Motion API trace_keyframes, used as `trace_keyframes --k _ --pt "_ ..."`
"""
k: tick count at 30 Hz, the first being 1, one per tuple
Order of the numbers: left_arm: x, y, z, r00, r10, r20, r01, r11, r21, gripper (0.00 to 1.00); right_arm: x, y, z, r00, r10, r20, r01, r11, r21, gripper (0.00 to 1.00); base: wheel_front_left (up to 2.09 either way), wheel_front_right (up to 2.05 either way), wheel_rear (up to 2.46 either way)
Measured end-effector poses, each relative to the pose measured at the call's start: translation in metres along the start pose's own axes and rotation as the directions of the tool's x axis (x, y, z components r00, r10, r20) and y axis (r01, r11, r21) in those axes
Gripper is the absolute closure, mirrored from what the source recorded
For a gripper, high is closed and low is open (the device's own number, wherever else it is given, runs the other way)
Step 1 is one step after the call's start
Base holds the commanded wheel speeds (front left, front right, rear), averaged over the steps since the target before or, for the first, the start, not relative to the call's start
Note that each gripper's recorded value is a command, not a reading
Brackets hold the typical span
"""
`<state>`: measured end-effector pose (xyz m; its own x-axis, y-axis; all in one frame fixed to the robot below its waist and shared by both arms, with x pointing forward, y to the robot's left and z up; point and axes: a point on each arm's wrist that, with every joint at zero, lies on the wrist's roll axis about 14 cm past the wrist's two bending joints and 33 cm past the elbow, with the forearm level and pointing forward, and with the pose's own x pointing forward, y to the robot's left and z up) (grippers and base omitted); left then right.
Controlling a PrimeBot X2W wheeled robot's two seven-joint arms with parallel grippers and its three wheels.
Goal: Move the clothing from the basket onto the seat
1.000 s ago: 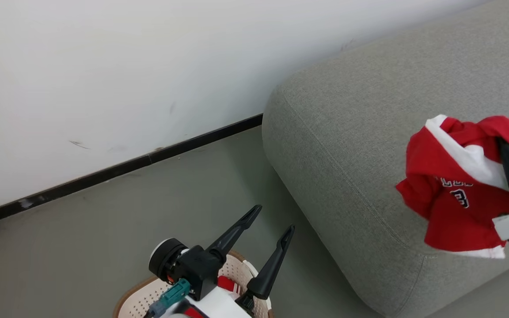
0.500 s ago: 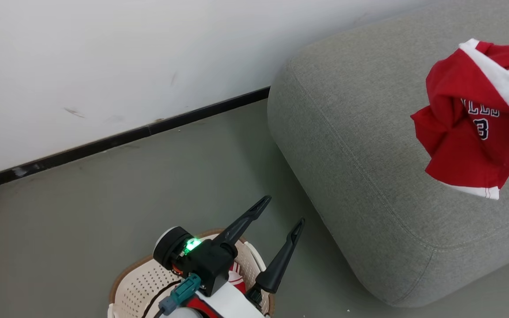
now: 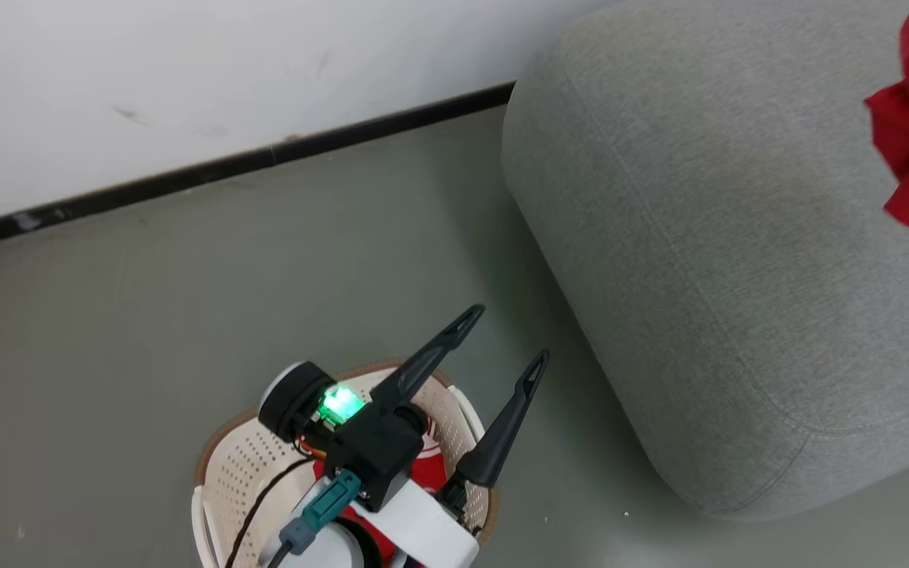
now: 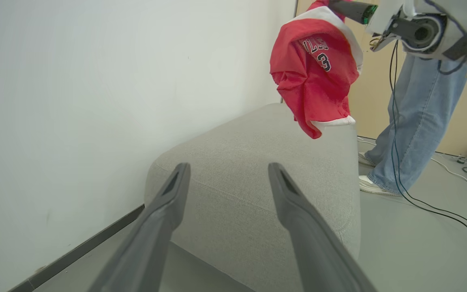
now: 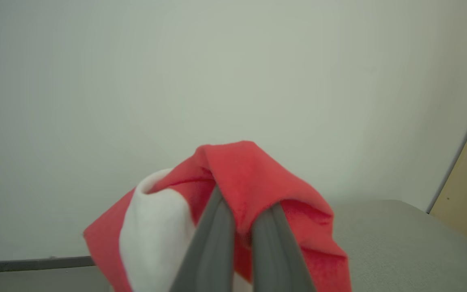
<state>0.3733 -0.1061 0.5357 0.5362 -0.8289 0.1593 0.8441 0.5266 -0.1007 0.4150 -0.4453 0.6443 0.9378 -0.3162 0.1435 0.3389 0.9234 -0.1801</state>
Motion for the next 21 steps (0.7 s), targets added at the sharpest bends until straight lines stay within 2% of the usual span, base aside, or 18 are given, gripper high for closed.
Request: trace_keyframes --k 11,16,21 --pt "0.007 0.028 -0.001 1.0 0.018 0.01 -0.018 0.999 0.038 0.0 0.031 -0.029 -0.031 0.99 -0.12 -0.073 0.119 0.993 -0.012 1.0 0.0 0.0 0.0" --pt "0.012 0.04 -0.001 0.999 0.024 0.024 -0.025 0.999 0.039 0.0 0.046 -0.04 -0.036 0.984 -0.166 -0.066 0.162 0.985 -0.059 1.0 0.0 0.0 0.0" --pt "0.017 0.048 -0.006 0.999 0.022 0.032 -0.022 0.999 0.029 0.0 0.049 -0.043 -0.076 0.968 -0.2 -0.151 0.186 0.977 -0.106 1.0 0.0 0.0 0.0"
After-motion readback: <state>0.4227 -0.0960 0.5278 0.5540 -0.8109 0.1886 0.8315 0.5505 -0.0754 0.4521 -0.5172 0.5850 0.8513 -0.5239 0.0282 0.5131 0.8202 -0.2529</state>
